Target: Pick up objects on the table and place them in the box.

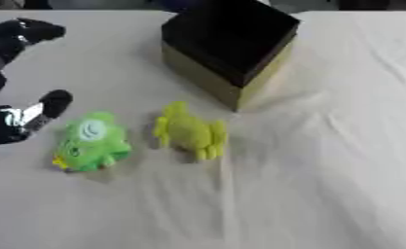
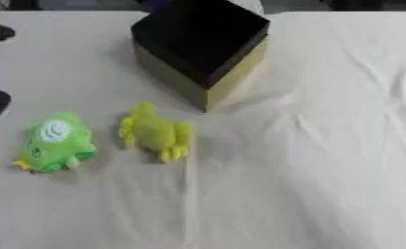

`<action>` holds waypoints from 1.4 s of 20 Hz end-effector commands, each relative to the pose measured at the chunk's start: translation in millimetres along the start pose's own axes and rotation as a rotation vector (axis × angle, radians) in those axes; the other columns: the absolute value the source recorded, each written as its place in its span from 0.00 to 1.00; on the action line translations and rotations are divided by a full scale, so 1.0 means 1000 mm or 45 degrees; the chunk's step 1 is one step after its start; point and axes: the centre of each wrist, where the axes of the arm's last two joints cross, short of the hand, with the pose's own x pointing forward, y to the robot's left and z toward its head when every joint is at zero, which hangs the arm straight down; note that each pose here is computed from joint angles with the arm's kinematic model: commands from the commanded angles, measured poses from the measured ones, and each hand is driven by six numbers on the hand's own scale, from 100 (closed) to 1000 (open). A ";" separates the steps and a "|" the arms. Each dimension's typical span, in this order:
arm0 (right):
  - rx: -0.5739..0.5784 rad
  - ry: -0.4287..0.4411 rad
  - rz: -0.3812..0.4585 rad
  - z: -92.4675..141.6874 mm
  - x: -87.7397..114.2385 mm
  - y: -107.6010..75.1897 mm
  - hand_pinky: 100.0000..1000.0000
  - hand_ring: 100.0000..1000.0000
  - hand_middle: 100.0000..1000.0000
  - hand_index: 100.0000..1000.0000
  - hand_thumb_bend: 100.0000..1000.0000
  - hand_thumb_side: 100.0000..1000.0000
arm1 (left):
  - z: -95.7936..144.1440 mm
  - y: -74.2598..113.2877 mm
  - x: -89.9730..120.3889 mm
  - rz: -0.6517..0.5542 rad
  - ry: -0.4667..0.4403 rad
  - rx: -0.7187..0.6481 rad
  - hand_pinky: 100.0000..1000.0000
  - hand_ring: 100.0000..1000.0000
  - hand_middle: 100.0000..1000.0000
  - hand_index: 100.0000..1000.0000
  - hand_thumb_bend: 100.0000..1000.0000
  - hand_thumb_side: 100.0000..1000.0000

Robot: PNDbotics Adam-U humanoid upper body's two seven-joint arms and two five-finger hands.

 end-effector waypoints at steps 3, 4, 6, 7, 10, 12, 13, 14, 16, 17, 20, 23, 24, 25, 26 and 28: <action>-0.002 -0.041 0.007 -0.007 0.004 -0.005 0.82 0.70 0.68 0.79 0.00 1.00 | -0.003 0.004 0.005 -0.075 0.002 -0.241 0.84 0.83 0.79 0.91 0.81 0.86; -0.001 -0.041 0.006 -0.007 0.004 -0.005 0.82 0.70 0.68 0.79 0.00 1.00 | -0.004 0.003 0.006 -0.063 0.010 -0.277 0.84 0.84 0.79 0.90 0.78 0.82; -0.003 -0.042 0.004 -0.007 0.004 -0.005 0.82 0.70 0.68 0.79 0.00 1.00 | -0.005 0.003 0.007 -0.046 0.034 -0.338 0.85 0.85 0.80 0.90 0.66 0.70; -0.004 -0.043 0.003 -0.007 0.004 -0.004 0.82 0.70 0.68 0.79 0.00 1.00 | -0.006 0.003 0.008 -0.045 0.043 -0.366 0.84 0.85 0.80 0.89 0.60 0.64; -0.006 -0.042 0.000 -0.007 0.004 -0.004 0.82 0.70 0.68 0.79 0.00 1.00 | -0.008 0.001 0.011 -0.019 0.045 -0.437 0.85 0.86 0.81 0.89 0.53 0.56; -0.007 -0.042 -0.002 -0.006 0.004 -0.004 0.82 0.70 0.68 0.79 0.00 1.00 | -0.009 0.000 0.012 -0.019 0.052 -0.481 0.85 0.87 0.82 0.90 0.51 0.52; -0.008 -0.042 -0.003 -0.006 0.004 -0.004 0.82 0.70 0.68 0.79 0.00 1.00 | -0.009 -0.001 0.012 -0.021 0.056 -0.502 0.84 0.87 0.82 0.90 0.51 0.51; -0.009 -0.041 -0.004 -0.006 0.004 -0.004 0.82 0.69 0.68 0.79 0.00 1.00 | -0.009 -0.002 0.013 -0.022 0.065 -0.521 0.84 0.87 0.82 0.90 0.52 0.51; -0.009 -0.040 -0.006 -0.006 0.004 -0.004 0.82 0.69 0.67 0.79 0.00 1.00 | -0.009 -0.003 0.014 -0.022 0.092 -0.548 0.84 0.86 0.82 0.90 0.49 0.47; -0.010 -0.040 -0.007 -0.006 0.004 -0.004 0.82 0.69 0.67 0.79 0.00 1.00 | -0.009 -0.004 0.014 -0.020 0.106 -0.558 0.84 0.87 0.83 0.90 0.46 0.44; -0.013 -0.039 -0.008 -0.006 0.004 -0.004 0.82 0.69 0.67 0.79 0.00 1.00 | -0.009 -0.007 0.016 -0.011 0.132 -0.606 0.84 0.87 0.84 0.90 0.46 0.35; -0.015 -0.037 -0.011 -0.005 0.004 -0.004 0.82 0.69 0.67 0.79 0.00 1.00 | -0.008 -0.009 0.017 -0.009 0.153 -0.653 0.84 0.87 0.85 0.91 0.47 0.39; -0.015 -0.037 -0.011 -0.005 0.004 -0.004 0.82 0.69 0.67 0.79 0.00 1.00 | -0.008 -0.009 0.017 -0.017 0.164 -0.661 0.84 0.88 0.85 0.91 0.47 0.38; -0.016 -0.037 -0.012 -0.005 0.004 -0.004 0.82 0.69 0.67 0.79 0.00 1.00 | -0.008 -0.009 0.016 -0.026 0.176 -0.665 0.83 0.87 0.85 0.91 0.47 0.38; -0.017 -0.037 -0.013 -0.005 0.004 -0.004 0.82 0.69 0.67 0.79 0.00 1.00 | -0.008 -0.009 0.016 -0.035 0.186 -0.669 0.84 0.88 0.85 0.91 0.46 0.36; -0.017 -0.037 -0.015 -0.005 0.004 -0.004 0.82 0.69 0.67 0.79 0.00 1.00 | -0.008 -0.009 0.017 -0.052 0.204 -0.675 0.84 0.88 0.86 0.91 0.46 0.36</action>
